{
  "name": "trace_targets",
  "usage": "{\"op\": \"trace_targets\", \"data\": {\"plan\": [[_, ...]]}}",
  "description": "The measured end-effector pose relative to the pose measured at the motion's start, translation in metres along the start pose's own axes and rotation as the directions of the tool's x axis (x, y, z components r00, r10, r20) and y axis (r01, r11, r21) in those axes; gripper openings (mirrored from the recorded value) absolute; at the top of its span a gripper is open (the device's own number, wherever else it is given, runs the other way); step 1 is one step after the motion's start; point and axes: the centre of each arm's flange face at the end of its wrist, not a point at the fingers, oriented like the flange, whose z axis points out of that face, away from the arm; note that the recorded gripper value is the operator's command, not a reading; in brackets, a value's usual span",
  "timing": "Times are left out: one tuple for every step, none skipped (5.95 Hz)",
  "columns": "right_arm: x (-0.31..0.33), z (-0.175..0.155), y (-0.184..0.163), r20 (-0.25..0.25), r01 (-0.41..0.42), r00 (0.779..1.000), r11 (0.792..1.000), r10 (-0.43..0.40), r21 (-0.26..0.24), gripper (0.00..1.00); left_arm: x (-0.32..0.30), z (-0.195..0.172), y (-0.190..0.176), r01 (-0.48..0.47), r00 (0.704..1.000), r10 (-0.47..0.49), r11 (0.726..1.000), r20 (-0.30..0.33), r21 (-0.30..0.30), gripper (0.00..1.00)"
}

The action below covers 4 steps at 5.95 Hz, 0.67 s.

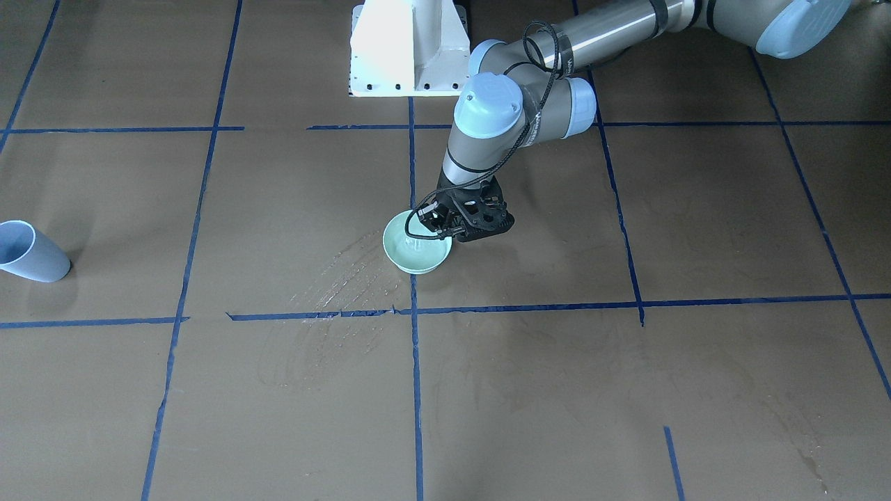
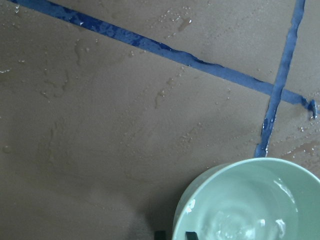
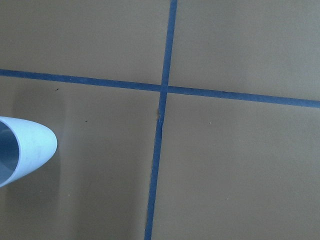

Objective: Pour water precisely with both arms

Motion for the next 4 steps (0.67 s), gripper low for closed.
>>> {"op": "trace_targets", "data": {"plan": [[-0.002, -0.002, -0.001, -0.001, 0.012, 1.000, 1.000, -0.012, 0.008, 1.00, 0.000, -0.004, -0.003, 0.002, 1.000, -0.002, 1.000, -0.002, 0.003, 1.00], [-0.004, -0.005, -0.003, -0.002, 0.032, 0.999, 0.999, -0.032, 0.024, 1.00, -0.007, -0.011, -0.011, 0.006, 1.000, -0.006, 1.000, -0.005, 0.011, 1.00], [-0.008, -0.008, -0.005, -0.002, 0.045, 0.999, 0.998, -0.045, 0.041, 1.00, -0.030, -0.025, -0.022, -0.020, 1.000, 0.020, 1.000, -0.005, 0.006, 1.00], [-0.016, -0.012, -0.007, 0.025, 0.056, 0.998, 0.997, -0.057, 0.056, 1.00, -0.067, -0.051, -0.038, -0.085, 0.996, 0.085, 0.996, 0.009, -0.010, 1.00]]}}
